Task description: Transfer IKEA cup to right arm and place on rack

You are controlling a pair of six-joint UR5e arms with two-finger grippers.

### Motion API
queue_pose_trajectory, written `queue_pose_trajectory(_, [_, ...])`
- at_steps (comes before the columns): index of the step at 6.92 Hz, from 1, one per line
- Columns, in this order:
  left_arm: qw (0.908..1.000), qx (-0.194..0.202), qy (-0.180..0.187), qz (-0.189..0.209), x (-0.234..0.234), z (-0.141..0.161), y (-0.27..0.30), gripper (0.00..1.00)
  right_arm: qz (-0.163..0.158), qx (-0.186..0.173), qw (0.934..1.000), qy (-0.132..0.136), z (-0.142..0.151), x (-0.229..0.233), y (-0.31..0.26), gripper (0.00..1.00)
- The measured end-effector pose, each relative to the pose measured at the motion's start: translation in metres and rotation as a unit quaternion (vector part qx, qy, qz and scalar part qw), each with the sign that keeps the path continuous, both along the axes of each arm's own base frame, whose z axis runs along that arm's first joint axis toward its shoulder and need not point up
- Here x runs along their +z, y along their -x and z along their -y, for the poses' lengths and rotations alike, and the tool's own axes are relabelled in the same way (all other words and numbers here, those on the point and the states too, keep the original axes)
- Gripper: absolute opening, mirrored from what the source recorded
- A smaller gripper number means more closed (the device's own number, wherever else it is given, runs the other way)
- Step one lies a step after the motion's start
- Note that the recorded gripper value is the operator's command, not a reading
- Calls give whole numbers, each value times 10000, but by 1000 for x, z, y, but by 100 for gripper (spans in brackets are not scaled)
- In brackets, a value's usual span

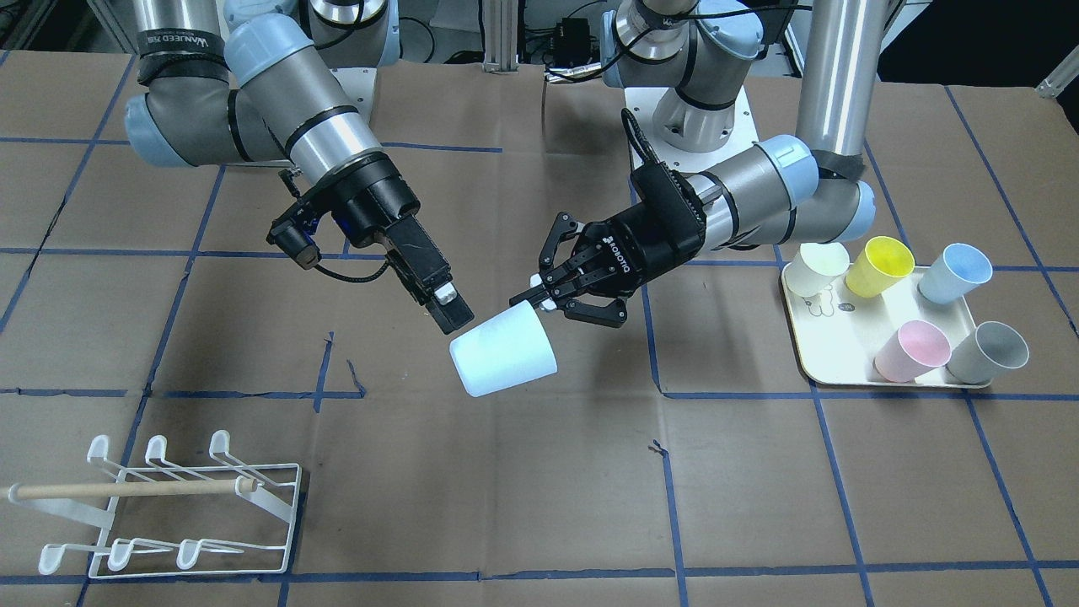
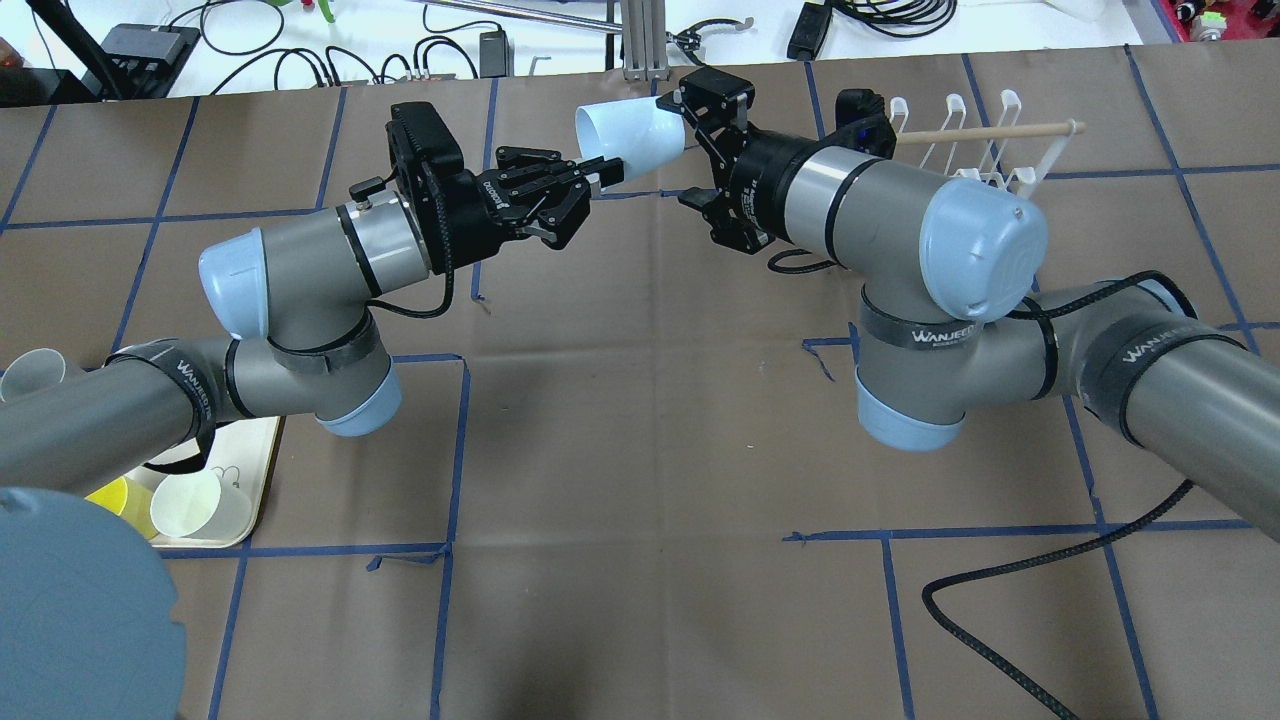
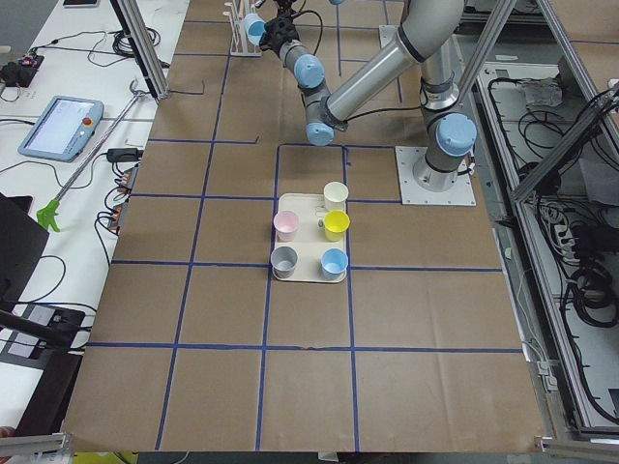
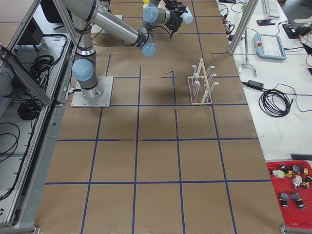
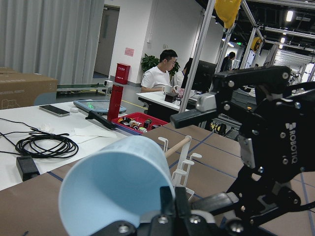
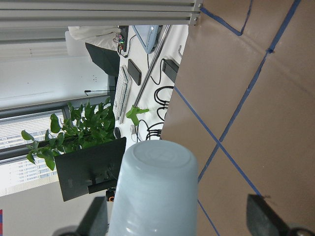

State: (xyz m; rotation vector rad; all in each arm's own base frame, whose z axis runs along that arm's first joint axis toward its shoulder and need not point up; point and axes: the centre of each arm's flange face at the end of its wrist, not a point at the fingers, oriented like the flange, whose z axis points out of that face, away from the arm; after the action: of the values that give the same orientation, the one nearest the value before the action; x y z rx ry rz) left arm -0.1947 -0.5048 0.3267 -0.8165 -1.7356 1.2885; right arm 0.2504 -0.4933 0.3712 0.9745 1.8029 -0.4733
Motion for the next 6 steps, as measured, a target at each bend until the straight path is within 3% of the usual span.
queue_pose_trajectory(6, [10000, 3, -3, 1, 0, 1, 0, 4, 116, 124, 9998, -57, 38, -9, -30, 100])
